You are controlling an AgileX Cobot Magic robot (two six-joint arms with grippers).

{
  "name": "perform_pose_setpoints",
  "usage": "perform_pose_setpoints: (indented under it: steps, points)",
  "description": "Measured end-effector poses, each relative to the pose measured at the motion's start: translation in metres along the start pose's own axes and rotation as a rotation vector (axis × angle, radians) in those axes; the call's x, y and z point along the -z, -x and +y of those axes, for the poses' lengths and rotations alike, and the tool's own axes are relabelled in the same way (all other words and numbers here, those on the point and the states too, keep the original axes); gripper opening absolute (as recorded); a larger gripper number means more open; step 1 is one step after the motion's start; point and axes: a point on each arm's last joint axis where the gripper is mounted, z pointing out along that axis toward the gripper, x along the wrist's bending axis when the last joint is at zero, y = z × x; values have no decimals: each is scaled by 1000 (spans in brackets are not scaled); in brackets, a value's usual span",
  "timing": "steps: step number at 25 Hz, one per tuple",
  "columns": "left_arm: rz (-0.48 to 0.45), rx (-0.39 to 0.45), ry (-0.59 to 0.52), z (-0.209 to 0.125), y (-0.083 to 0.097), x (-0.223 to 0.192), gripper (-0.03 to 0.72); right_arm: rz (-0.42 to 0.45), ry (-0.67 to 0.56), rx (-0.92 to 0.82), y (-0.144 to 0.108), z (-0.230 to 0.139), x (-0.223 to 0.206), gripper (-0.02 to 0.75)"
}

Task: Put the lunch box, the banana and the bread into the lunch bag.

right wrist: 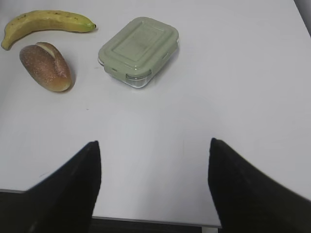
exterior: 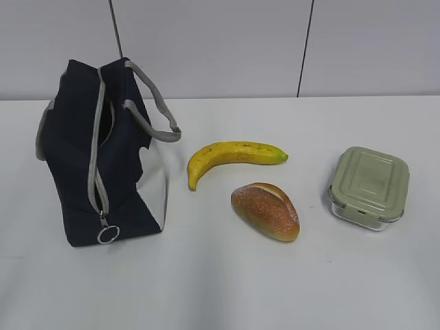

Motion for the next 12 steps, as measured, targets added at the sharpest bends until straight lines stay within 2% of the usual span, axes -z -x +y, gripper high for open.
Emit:
perform_pose_setpoints:
  steps: [12]
  points:
    - [0,0,0,0,0,0,648,0,0,0,0,0,0,510]
